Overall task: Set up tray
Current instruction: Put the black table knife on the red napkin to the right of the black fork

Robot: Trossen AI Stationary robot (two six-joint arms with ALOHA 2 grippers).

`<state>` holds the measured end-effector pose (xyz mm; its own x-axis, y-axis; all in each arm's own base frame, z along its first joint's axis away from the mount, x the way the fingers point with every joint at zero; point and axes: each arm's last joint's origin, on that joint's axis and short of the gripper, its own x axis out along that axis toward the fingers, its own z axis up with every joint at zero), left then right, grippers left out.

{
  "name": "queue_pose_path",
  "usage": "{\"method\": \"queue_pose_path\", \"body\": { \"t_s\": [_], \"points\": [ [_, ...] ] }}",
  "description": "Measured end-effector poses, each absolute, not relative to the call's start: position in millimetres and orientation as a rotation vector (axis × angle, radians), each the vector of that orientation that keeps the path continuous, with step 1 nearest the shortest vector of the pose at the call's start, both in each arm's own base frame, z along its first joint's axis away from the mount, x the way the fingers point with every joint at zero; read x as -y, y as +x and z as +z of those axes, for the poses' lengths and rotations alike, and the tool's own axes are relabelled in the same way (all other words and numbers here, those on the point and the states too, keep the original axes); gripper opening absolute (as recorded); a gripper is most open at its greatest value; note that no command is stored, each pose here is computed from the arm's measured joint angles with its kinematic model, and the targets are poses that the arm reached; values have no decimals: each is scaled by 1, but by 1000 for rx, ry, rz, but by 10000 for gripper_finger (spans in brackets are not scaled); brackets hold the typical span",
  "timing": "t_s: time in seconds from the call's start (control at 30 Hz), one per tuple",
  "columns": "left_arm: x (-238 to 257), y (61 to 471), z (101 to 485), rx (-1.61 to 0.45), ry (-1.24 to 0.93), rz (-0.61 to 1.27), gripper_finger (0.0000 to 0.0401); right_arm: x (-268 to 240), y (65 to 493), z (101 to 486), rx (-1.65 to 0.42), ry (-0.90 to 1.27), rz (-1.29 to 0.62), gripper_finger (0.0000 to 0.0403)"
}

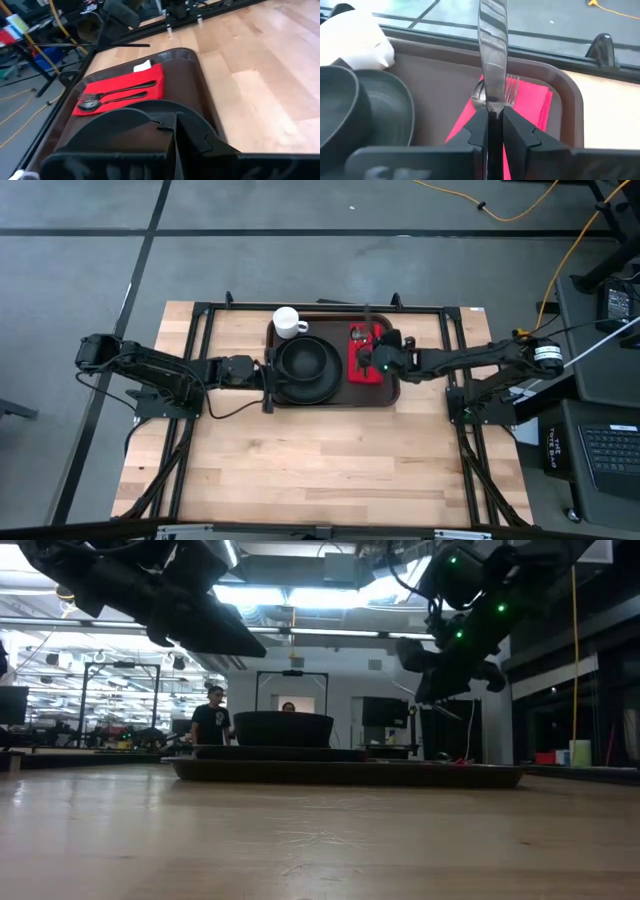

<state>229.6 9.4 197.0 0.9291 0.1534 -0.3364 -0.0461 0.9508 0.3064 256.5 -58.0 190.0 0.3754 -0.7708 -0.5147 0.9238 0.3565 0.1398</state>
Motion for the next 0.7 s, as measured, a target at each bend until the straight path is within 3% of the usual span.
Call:
{"method": "queue_pose_path", "body": {
  "t_s": [0.3, 0.7],
  "points": [
    [-13, 229, 197, -382, 320, 215, 6, 82, 254, 178, -402, 554, -1206, 42],
    [-13, 229, 197, -383, 320, 220, 6, 94, 259, 147, -499, 687, -1222, 42]
  ]
}}
